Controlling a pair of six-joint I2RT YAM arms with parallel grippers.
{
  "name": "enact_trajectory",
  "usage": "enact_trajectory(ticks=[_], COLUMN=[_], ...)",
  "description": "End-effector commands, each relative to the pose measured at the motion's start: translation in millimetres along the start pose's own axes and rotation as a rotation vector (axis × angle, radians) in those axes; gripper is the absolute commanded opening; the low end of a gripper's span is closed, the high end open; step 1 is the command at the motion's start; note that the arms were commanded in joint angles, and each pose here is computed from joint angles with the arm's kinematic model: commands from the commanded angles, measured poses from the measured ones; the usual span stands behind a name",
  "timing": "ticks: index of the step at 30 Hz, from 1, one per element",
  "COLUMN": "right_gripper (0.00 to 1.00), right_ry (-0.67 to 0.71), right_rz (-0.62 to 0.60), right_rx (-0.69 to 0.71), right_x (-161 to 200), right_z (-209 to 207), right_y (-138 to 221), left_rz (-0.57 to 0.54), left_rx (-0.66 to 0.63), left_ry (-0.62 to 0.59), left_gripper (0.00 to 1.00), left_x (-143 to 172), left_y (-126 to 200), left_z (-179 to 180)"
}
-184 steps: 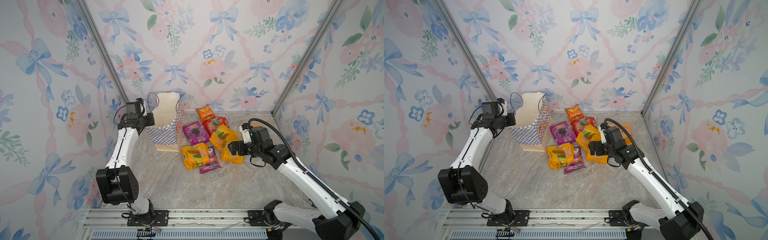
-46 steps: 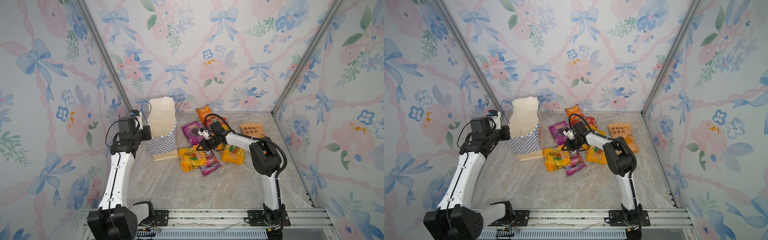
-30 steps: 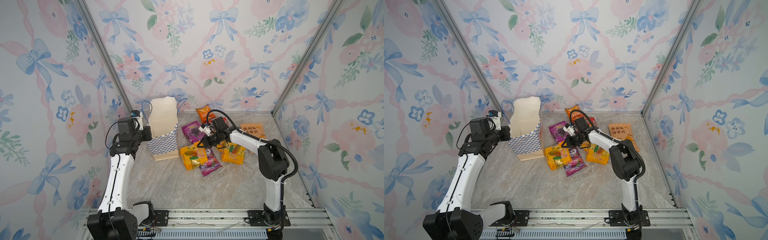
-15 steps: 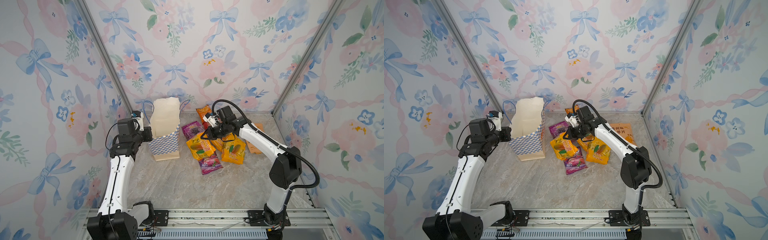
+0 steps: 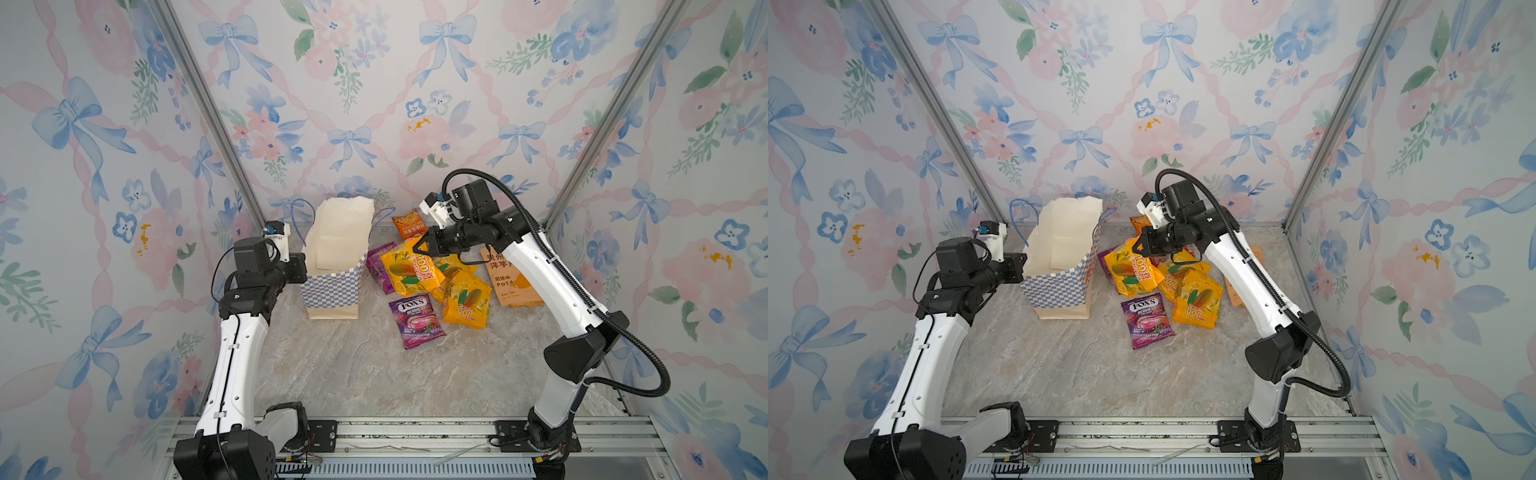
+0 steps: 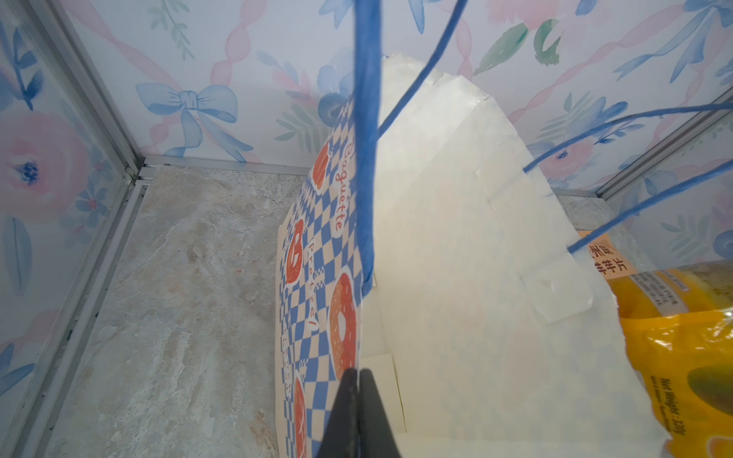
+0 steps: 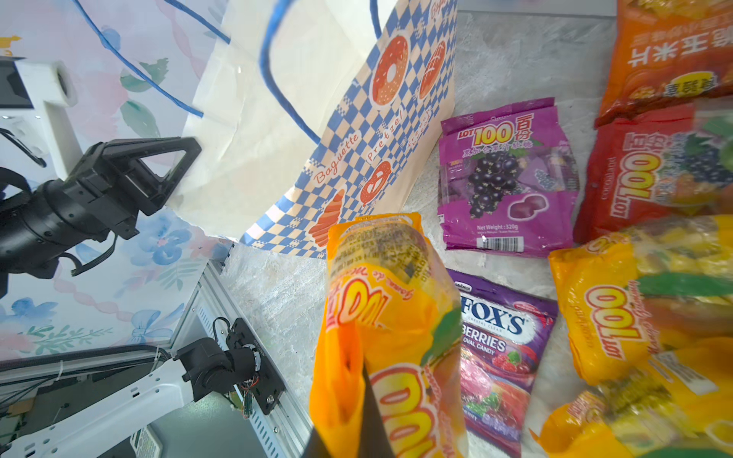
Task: Place the snacks into the paper bag
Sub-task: Pick up the snack at the center of the table, then place the paper bag at the top-left of the table.
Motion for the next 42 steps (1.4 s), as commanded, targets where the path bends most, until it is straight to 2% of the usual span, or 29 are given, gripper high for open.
enact_trajectory(ticks=[1, 12, 23, 32, 36, 42], right_gripper=[0.00, 0.00, 0.00, 0.00, 0.00, 0.00], right_ry=[0.034, 0.000, 0.007, 0.044, 0.069, 0.094], right_rz=[-0.077, -0.208, -0.242, -0.290, -0.300, -0.317], right_rx=[-0.009, -0.035, -0.084, -0.181, -0.229, -0.285], right_x=[-7.2, -27.0, -32.9, -35.4, -35.7, -37.4], right_z=[20.0, 24.1, 31.6, 56.7, 71.3, 88.4], right_y=[43.6, 90.0, 91.1, 97.3, 93.2, 87.1], left_rz=[-0.047, -0.111, -0.056, -0.066, -0.084, -0.100], left_rx=[0.031, 0.083, 0.042, 0.026, -0.020, -0.023], left_ry=[0.010, 0.109, 0.161, 0.161, 0.156, 0.149], left_gripper=[0.00, 0.00, 0.00, 0.01, 0.29, 0.35], left_x=[-4.3, -11.4, 10.4, 16.6, 16.3, 13.9], left_y=[8.4, 15.9, 3.1, 3.2, 8.3, 12.8], left_z=[-4.2, -10.8, -3.1, -1.7, 0.5, -0.8])
Point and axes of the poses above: each gripper's point midway between its finger pads, its own y axis back along the fingers, its own z axis along the line the jaws close on, x = y × z, the point moved 9 cm from there along y, back along the fingers, and after that the axes turned 4 degrees about -y, right-handed, at the moved point
